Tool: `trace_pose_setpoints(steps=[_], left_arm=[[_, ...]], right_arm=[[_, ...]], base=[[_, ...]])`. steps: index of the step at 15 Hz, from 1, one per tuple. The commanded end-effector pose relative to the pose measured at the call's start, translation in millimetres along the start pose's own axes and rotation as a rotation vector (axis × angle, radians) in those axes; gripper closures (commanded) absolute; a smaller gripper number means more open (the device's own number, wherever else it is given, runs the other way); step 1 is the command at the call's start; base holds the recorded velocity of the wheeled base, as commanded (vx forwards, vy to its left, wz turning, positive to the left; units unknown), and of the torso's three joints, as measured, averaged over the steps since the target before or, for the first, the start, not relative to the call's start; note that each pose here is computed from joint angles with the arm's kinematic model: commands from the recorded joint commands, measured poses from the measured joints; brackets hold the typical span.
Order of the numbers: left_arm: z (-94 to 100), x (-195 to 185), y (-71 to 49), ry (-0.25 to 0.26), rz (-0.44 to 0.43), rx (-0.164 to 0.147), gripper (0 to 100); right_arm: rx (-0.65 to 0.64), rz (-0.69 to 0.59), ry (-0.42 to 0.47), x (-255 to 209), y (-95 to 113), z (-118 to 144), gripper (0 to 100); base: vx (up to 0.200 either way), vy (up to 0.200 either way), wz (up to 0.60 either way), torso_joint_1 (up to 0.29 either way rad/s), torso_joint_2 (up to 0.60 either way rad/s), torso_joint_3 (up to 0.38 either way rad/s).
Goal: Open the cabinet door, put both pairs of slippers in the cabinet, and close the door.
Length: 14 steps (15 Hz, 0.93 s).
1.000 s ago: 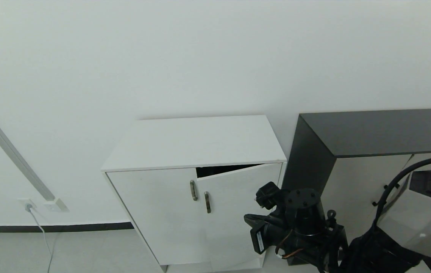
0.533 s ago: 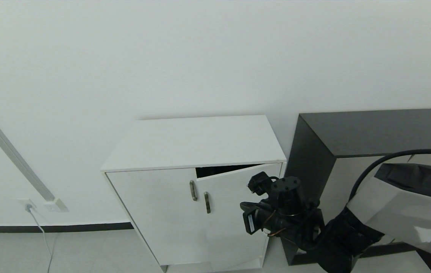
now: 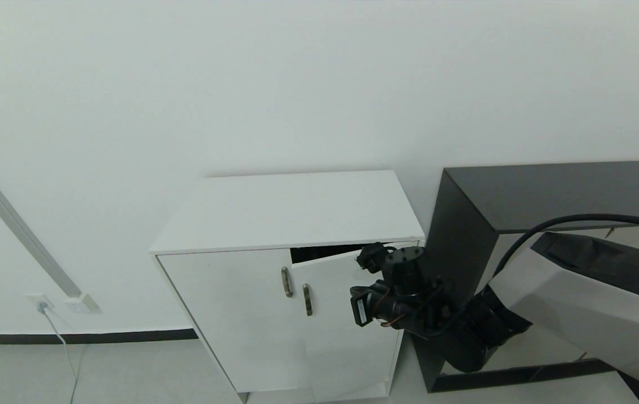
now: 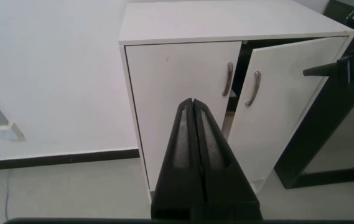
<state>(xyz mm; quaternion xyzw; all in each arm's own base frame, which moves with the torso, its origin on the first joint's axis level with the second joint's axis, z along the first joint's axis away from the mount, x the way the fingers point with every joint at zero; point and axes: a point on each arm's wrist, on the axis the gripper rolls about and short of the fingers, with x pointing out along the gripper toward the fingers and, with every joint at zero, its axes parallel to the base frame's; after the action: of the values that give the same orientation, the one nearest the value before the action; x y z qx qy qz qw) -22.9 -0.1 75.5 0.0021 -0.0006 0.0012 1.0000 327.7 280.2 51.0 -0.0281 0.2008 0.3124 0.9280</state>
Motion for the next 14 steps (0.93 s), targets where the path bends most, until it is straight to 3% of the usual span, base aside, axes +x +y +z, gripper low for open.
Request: trace_pose_setpoints(steps=[1,14], left_arm=[[0.0,0.1,0.0,0.001,0.001,0.000,100],[0.0,0.1,-0.1,0.001,-0.001,0.000,100]], right_arm=[[0.003,-0.007,-0.001,5.8,-3.3,2.6,100],[0.009,-0.033,0.040,31.8,-10.2,11.7,100]], base=[[0.000,0.000,0.00,0.000,0.00,0.000],[0.000,0.000,0.00,0.000,0.00,0.000]])
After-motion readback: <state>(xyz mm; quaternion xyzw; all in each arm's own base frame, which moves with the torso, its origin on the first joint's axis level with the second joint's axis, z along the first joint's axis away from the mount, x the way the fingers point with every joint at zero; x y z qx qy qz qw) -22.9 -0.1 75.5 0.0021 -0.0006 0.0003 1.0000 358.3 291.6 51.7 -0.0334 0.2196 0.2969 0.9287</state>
